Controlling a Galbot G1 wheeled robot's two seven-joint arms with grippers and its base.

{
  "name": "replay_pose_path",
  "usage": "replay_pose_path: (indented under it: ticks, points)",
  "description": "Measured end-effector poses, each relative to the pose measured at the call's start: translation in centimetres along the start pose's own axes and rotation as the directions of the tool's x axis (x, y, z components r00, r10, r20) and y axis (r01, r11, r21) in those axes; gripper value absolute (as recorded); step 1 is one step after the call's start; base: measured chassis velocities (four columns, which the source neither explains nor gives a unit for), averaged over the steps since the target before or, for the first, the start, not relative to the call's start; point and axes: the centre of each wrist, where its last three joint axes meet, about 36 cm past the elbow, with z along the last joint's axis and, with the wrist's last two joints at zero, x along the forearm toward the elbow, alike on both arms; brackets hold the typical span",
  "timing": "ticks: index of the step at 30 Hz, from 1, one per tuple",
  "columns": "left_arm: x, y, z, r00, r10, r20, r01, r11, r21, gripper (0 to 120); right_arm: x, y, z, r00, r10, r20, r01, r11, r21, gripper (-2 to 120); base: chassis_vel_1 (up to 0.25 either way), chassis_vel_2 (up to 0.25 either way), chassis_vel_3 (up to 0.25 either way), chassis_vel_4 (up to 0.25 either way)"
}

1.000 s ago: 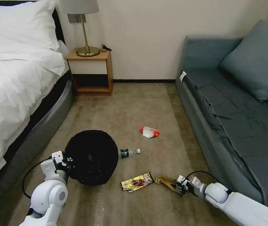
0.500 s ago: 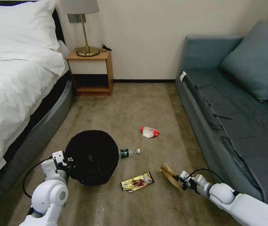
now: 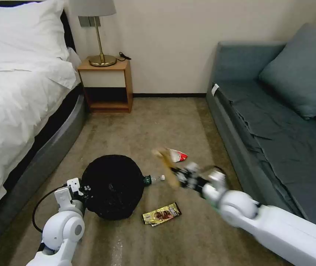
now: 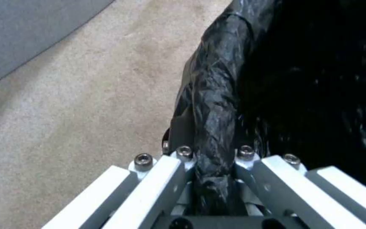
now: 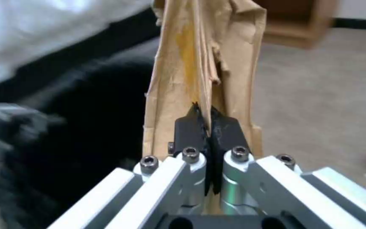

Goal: Pick up the trash bin, then pick up the garbage on the floor and place it into the trash bin.

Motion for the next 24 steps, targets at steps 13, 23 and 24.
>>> replay_pose_path:
  ticks: [13,23,24]
  points:
    - [1.0,-0.3,-0.7,1.0,0.01,0.017,-0.01,1.0,0.005,3,-5.8,6.5,1.0,0.993,-0.034,-0.109,0.048,0.991,0.126,0,0.0,0.0,0.0,0.0]
    - [1.2,0.0,-0.9,1.0,0.004,0.023,-0.004,1.0,0.002,3,-5.8,7.3,0.4,0.994,-0.028,-0.109,0.043,0.989,0.14,33,0.0,0.0,0.0,0.0]
    - [1.2,0.0,-0.9,1.0,0.004,0.023,-0.004,1.0,0.002,3,-5.8,7.3,0.3,0.994,-0.028,-0.109,0.043,0.989,0.14,38,0.0,0.0,0.0,0.0]
